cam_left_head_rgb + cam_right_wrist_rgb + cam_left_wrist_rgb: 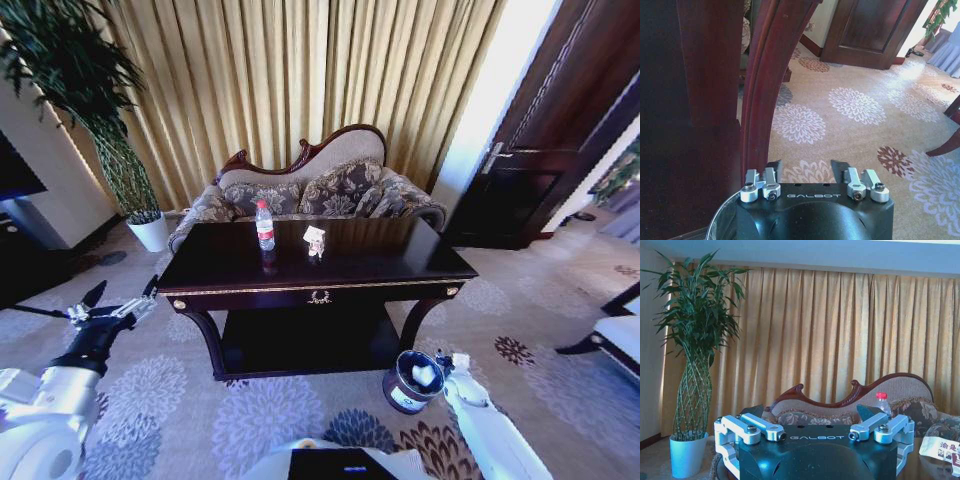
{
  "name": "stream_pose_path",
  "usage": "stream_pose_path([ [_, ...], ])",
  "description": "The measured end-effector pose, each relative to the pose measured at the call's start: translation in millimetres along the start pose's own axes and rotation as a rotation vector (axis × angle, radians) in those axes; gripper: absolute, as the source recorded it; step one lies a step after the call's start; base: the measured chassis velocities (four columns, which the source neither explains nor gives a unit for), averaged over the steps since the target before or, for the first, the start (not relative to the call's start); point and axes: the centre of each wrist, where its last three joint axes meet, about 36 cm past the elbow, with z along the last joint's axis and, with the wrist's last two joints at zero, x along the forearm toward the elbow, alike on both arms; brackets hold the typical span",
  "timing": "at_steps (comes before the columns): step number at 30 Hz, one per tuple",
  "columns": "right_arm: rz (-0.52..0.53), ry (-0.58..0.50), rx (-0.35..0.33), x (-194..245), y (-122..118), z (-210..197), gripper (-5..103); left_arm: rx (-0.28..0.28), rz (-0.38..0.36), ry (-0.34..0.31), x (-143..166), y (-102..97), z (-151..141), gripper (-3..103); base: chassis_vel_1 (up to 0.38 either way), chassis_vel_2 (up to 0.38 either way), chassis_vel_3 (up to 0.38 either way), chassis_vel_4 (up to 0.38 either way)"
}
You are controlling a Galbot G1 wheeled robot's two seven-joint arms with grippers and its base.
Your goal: Move to the front of the table and place the trash on the table into the trash bin.
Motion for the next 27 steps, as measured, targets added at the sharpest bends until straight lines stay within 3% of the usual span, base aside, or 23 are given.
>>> stream_pose_path([
  [7, -0.005, -0.006, -0.006, 3, 0, -2, 87, 0.000, -0.005, 0.000, 1, 0.8, 0, 100, 0.000, 0.000, 0.000, 0.000],
  [9, -0.006, -0.005, -0.009, 3, 0, -1, 87, 0.001, -0.006, 0.001, 1, 0.8, 0, 100, 0.000, 0.000, 0.000, 0.000],
  [12, -0.014, 0.006, -0.036, 6, 0, -3, 99, 0.003, -0.008, 0.001, 1, 0.7, 0, 100, 0.000, 0.000, 0.000, 0.000],
  [18, -0.022, 0.002, -0.059, 14, -7, -7, 100, 0.003, -0.009, -0.001, 1, 0.7, 0, 100, 0.000, 0.000, 0.000, 0.000],
  [22, -0.111, -0.011, -0.099, 36, -12, -25, 100, 0.006, -0.007, -0.005, 1, 0.0, 0, 100, 0.000, 0.000, 0.000, 0.000],
  [27, -0.238, -0.175, -0.141, 86, -16, -68, 100, 0.010, -0.006, -0.009, 0, -0.7, 1, 100, 0.000, 0.000, 0.000, 0.000],
])
